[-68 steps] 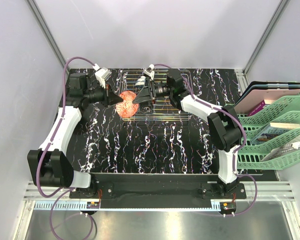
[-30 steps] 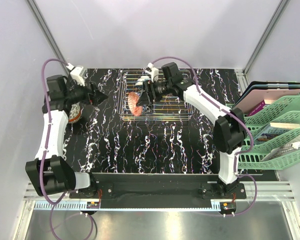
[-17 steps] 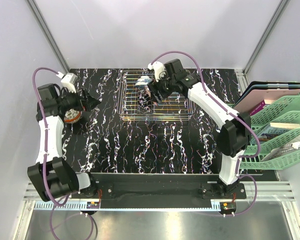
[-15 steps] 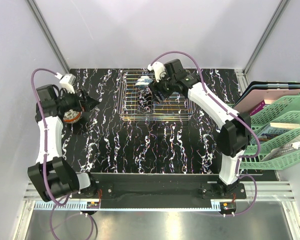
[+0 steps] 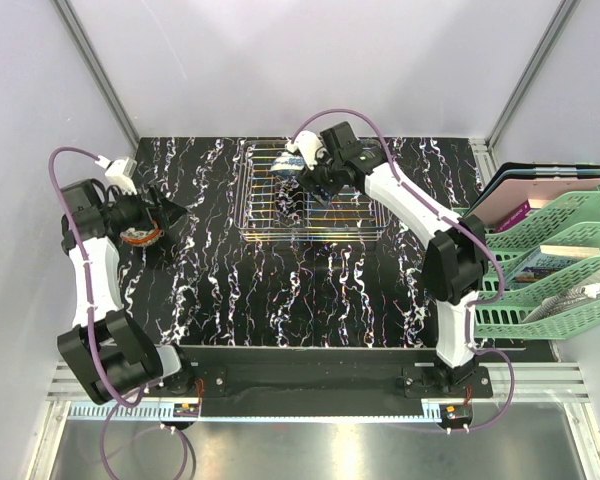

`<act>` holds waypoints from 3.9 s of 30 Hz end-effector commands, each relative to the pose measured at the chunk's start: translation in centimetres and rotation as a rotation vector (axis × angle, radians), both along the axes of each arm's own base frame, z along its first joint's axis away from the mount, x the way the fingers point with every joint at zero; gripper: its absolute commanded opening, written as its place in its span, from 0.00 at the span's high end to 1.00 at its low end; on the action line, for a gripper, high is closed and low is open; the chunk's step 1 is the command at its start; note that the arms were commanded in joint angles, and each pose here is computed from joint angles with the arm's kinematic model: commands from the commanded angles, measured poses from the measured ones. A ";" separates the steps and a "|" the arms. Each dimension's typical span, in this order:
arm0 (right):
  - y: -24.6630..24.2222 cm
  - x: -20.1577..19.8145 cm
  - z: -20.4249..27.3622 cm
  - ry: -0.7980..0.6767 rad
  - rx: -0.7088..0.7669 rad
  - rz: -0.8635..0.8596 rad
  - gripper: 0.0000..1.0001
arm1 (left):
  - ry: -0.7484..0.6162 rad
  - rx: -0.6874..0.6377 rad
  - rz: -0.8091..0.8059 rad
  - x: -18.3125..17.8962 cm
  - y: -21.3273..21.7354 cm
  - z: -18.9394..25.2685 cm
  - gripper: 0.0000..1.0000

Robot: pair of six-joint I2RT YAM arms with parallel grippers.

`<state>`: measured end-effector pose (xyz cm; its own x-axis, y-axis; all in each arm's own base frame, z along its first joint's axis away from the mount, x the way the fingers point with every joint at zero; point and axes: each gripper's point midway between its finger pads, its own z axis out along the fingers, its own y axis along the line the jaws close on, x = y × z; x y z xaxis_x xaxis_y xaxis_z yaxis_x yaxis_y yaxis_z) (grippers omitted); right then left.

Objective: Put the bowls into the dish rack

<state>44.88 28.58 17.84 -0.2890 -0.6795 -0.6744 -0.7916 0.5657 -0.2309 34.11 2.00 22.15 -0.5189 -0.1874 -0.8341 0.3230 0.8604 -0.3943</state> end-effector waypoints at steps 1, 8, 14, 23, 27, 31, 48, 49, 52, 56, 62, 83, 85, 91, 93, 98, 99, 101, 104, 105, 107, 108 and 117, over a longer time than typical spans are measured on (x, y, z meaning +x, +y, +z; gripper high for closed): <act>2.2 1.3 2.7 -0.124 -0.003 0.057 0.80 | -0.032 0.003 0.026 0.8 1.2 0.2 0.01; 4.1 1.4 1.7 -0.134 -0.037 0.107 0.80 | -0.032 -0.003 0.040 1.0 1.8 0.1 0.01; 5.5 2.0 1.1 -0.162 -0.074 0.149 0.80 | -0.030 -0.007 0.045 1.1 2.2 -0.1 0.01; 8.2 2.2 0.2 -0.211 -0.157 0.275 0.80 | -0.029 -0.010 0.057 0.8 2.7 -0.3 0.01; 9.1 1.9 -0.7 -0.206 -0.185 0.322 0.78 | -0.024 -0.009 0.069 0.6 3.1 -0.6 0.01; 9.4 1.8 -1.0 -0.217 -0.214 0.356 0.75 | -0.026 -0.008 0.075 0.5 3.4 -0.7 0.01; 9.4 0.9 -2.6 -0.234 -0.356 0.480 0.17 | -0.009 -0.031 0.083 0.1 3.8 -1.8 0.01; 9.5 0.8 -2.7 -0.231 -0.360 0.487 0.15 | -0.010 -0.030 0.085 0.1 3.9 -1.8 0.01; 9.2 1.0 -2.7 -0.236 -0.381 0.474 0.06 | -0.009 -0.031 0.084 0.1 3.9 -1.8 0.01; 9.1 1.2 -1.9 -0.249 -0.377 0.455 0.00 | -0.007 -0.034 0.092 0.1 4.0 -2.0 0.01; 8.7 1.2 2.2 -0.301 -0.324 0.396 0.00 | 0.006 -0.010 0.157 0.6 5.3 -2.6 0.01; 4.5 -4.7 7.4 -0.030 0.124 0.194 0.00 | 0.044 0.159 0.427 5.4 13.7 -3.6 0.01; 3.8 -5.1 6.0 0.000 0.109 0.183 0.00 | 0.046 0.191 0.414 5.3 13.9 -3.6 0.01; 3.3 -5.4 4.9 0.030 0.116 0.154 0.00 | 0.047 0.273 0.402 5.6 15.0 -3.3 0.01; 3.2 -5.5 4.3 0.047 0.119 0.145 0.00 | 0.073 0.304 0.399 5.9 15.8 -3.9 0.01; 3.2 -5.8 3.6 0.072 0.124 0.127 0.00 | 0.107 0.392 0.388 6.6 17.4 -5.0 0.01; 3.1 -5.8 3.6 0.073 0.126 0.123 0.00 | 0.113 0.417 0.378 6.7 17.7 -5.5 0.01; 3.2 -5.8 3.6 0.077 0.130 0.115 0.00 | 0.127 0.449 0.373 7.1 18.1 -6.1 0.01; 3.1 -5.8 3.5 0.078 0.131 0.107 0.00 | 0.133 0.472 0.344 7.4 18.2 -6.8 0.05; 3.1 -5.8 3.6 0.077 0.131 0.105 0.00 | 0.131 0.476 0.336 7.6 18.1 -6.9 0.07; 3.1 -5.6 3.6 0.076 0.130 0.101 0.00 | 0.129 0.487 0.316 8.0 17.9 -7.1 0.09; 3.2 -5.6 3.7 0.075 0.133 0.099 0.00 | 0.131 0.490 0.311 8.1 17.8 -7.3 0.11; 3.3 -5.7 2.9 0.095 0.132 0.096 0.00 | 0.141 0.525 0.269 9.2 16.9 -8.1 0.26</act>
<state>39.00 31.71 18.15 -0.3222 -0.6592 -0.6794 -0.8649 0.4968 -0.0719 41.93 17.96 12.43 -0.6536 0.0290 -0.7563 0.0332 0.9994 0.0097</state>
